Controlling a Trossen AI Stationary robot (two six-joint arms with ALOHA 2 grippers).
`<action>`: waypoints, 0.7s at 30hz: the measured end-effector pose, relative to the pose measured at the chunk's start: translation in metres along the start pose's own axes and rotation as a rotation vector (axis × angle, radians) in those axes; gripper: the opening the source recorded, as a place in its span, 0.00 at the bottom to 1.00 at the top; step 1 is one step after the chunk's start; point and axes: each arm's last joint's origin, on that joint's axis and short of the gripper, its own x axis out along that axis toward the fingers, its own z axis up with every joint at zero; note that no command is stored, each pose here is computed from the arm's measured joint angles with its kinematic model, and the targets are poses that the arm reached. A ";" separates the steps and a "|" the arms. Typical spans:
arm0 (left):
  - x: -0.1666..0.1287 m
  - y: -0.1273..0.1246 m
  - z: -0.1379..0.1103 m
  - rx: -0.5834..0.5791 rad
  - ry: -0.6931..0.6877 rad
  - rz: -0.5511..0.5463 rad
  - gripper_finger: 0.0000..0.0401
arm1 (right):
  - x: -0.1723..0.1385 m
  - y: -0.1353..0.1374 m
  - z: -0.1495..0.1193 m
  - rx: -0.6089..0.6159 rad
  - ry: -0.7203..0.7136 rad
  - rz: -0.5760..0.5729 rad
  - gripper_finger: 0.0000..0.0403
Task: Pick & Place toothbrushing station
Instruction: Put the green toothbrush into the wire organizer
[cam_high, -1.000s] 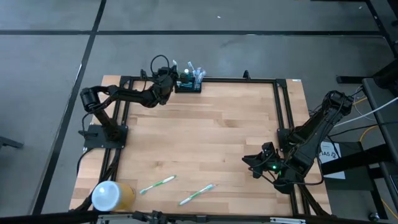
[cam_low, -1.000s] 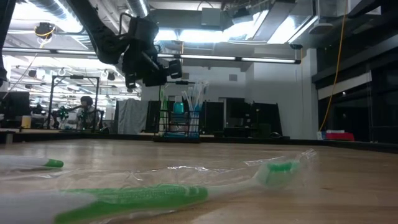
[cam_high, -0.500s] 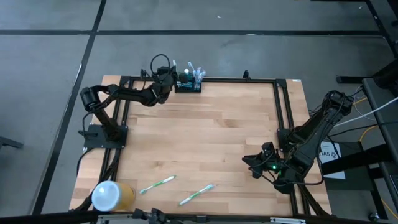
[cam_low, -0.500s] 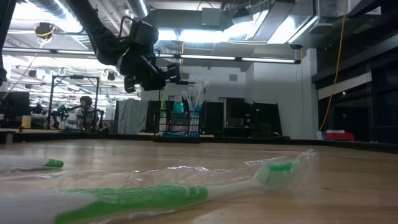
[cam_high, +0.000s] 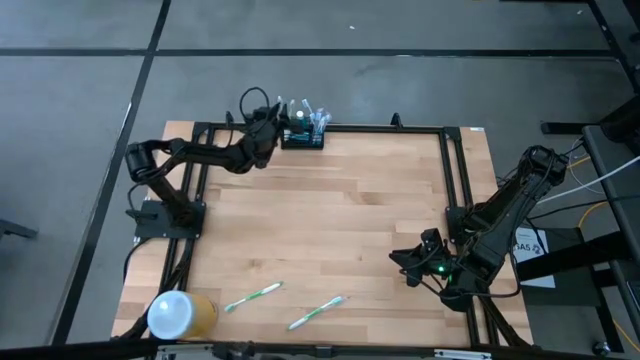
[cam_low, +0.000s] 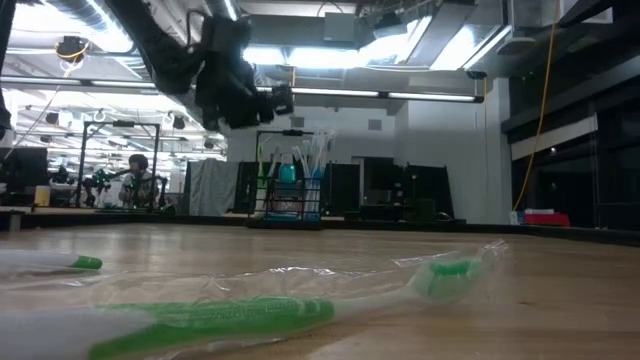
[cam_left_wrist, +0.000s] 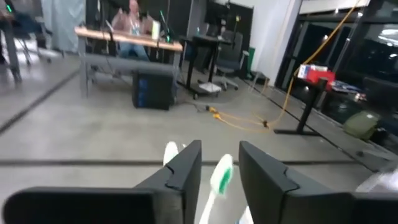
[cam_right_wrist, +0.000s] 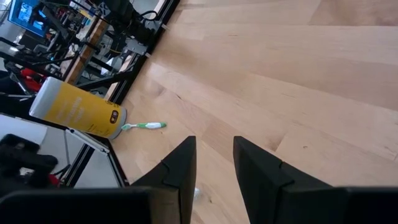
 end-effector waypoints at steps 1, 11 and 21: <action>-0.003 -0.001 0.004 0.009 -0.013 0.007 0.27 | 0.000 0.000 0.000 -0.003 0.000 0.000 0.27; -0.045 -0.007 0.033 0.171 0.130 -0.217 0.34 | -0.003 0.001 -0.003 -0.020 0.010 0.020 0.27; -0.184 -0.001 0.022 0.132 0.768 -0.564 0.29 | -0.003 0.005 -0.019 -0.035 0.010 0.068 0.27</action>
